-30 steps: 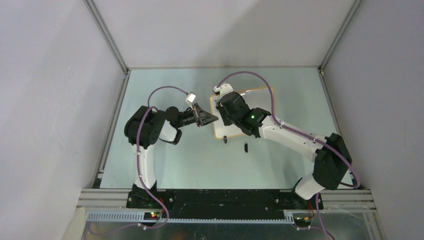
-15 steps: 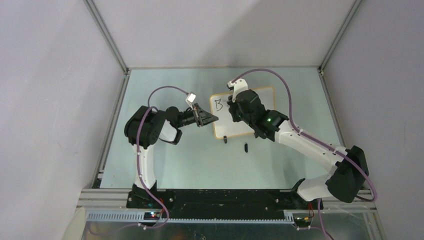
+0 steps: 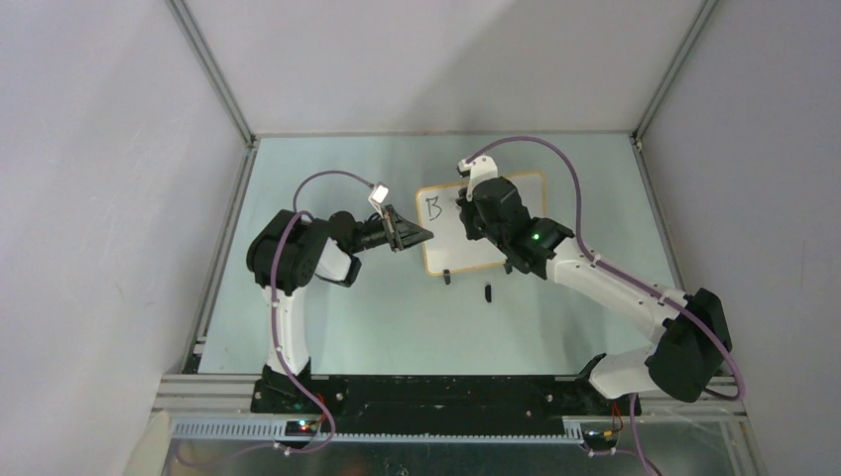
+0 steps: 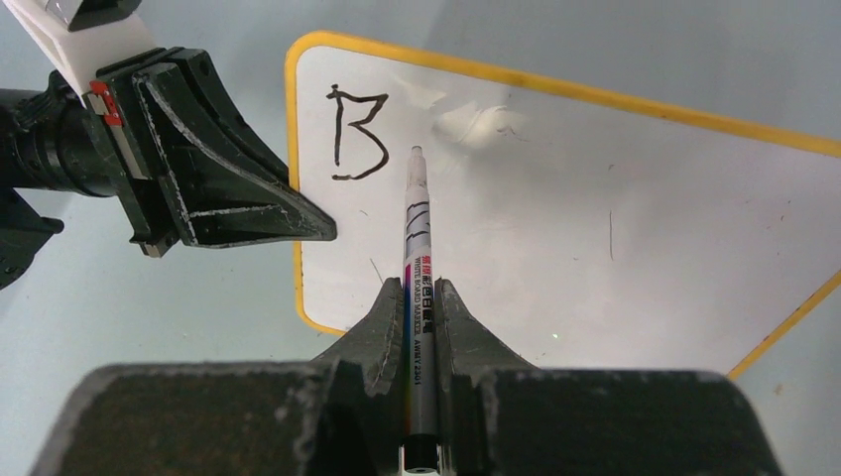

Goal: Write a sentence on the whiteboard

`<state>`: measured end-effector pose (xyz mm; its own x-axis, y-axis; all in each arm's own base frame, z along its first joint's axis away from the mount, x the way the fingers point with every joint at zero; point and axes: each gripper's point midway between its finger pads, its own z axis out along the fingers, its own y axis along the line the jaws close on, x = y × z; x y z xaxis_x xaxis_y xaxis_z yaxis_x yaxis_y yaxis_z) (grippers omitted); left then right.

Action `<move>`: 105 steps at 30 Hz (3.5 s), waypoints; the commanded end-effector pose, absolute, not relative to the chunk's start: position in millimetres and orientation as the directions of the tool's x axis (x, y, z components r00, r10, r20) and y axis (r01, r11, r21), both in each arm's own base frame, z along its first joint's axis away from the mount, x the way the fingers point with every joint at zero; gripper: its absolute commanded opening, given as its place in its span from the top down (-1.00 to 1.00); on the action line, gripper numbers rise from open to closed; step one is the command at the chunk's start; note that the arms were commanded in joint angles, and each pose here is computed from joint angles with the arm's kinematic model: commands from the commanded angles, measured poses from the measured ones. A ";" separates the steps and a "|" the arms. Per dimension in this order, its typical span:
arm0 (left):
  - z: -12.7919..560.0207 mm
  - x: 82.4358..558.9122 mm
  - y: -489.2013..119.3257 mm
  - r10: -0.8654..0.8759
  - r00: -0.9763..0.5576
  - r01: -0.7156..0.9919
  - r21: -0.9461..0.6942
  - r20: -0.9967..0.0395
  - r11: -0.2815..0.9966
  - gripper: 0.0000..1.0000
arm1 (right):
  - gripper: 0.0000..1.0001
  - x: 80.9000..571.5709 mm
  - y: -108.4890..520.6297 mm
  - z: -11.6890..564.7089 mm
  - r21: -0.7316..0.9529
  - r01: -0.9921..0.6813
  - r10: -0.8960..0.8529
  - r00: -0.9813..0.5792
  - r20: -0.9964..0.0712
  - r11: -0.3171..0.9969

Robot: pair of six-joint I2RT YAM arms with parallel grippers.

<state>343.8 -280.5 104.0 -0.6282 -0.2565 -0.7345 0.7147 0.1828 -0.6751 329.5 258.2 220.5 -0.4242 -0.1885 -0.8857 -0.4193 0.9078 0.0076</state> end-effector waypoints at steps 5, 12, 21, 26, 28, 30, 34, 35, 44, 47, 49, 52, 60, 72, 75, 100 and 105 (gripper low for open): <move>116.2 334.2 -284.5 -0.237 -0.584 0.769 -0.622 -0.777 0.144 1.00 | 1.00 338.7 262.3 235.8 -0.005 -0.403 -0.164 -0.362 -0.918 0.915; 116.3 334.1 -284.4 -0.237 -0.584 0.769 -0.622 -0.777 0.145 1.00 | 1.00 339.6 264.7 238.3 -0.015 -0.401 -0.166 -0.345 -0.924 0.916; 116.2 333.8 -284.5 -0.236 -0.584 0.769 -0.623 -0.776 0.144 1.00 | 1.00 341.3 267.5 235.2 -0.029 -0.392 -0.174 -0.340 -0.924 0.919; 116.5 333.6 -284.7 -0.236 -0.583 0.770 -0.621 -0.778 0.144 1.00 | 1.00 342.1 269.7 232.7 -0.026 -0.394 -0.173 -0.343 -0.923 0.919; 116.7 333.6 -284.5 -0.237 -0.582 0.771 -0.621 -0.778 0.144 1.00 | 1.00 342.2 270.1 232.0 -0.023 -0.397 -0.173 -0.345 -0.922 0.918; 116.5 333.7 -284.4 -0.236 -0.583 0.770 -0.621 -0.778 0.145 1.00 | 1.00 340.8 271.9 232.0 -0.020 -0.407 -0.174 -0.346 -0.922 0.913; 116.2 333.4 -284.3 -0.236 -0.583 0.770 -0.622 -0.777 0.144 1.00 | 1.00 339.7 274.1 230.6 -0.015 -0.419 -0.177 -0.350 -0.920 0.908; 116.7 333.3 -284.6 -0.236 -0.582 0.771 -0.621 -0.778 0.143 1.00 | 1.00 339.5 274.3 230.1 -0.015 -0.420 -0.178 -0.351 -0.919 0.907; 116.4 333.2 -284.5 -0.234 -0.583 0.771 -0.621 -0.778 0.142 1.00 | 1.00 338.6 274.4 221.1 -0.019 -0.425 -0.194 -0.374 -0.907 0.905; 116.5 333.5 -284.5 -0.236 -0.583 0.771 -0.621 -0.778 0.144 1.00 | 1.00 337.6 274.1 217.8 -0.022 -0.426 -0.201 -0.381 -0.902 0.905; 116.8 333.5 -284.6 -0.235 -0.582 0.772 -0.620 -0.778 0.143 1.00 | 1.00 338.0 274.4 218.0 -0.022 -0.425 -0.201 -0.381 -0.903 0.905; 116.9 333.5 -284.4 -0.236 -0.582 0.771 -0.620 -0.778 0.143 1.00 | 1.00 338.8 274.7 215.0 -0.025 -0.425 -0.206 -0.385 -0.900 0.905; 116.8 333.5 -284.6 -0.235 -0.582 0.772 -0.620 -0.778 0.142 1.00 | 1.00 340.3 274.3 213.6 -0.031 -0.419 -0.208 -0.384 -0.900 0.908; 116.8 333.5 -284.6 -0.235 -0.581 0.772 -0.619 -0.779 0.143 1.00 | 1.00 344.4 272.1 206.2 -0.044 -0.403 -0.216 -0.394 -0.893 0.914; 117.3 333.3 -284.7 -0.234 -0.581 0.773 -0.618 -0.780 0.142 1.00 | 1.00 344.1 271.8 205.4 -0.046 -0.403 -0.219 -0.396 -0.892 0.914; 117.8 333.4 -285.0 -0.235 -0.580 0.774 -0.618 -0.780 0.141 1.00 | 1.00 326.5 260.8 186.5 -0.049 -0.402 -0.252 -0.471 -0.845 0.914; 117.2 333.1 -285.5 -0.234 -0.582 0.772 -0.620 -0.778 0.140 1.00 | 1.00 328.2 262.6 191.8 -0.047 -0.407 -0.246 -0.452 -0.857 0.912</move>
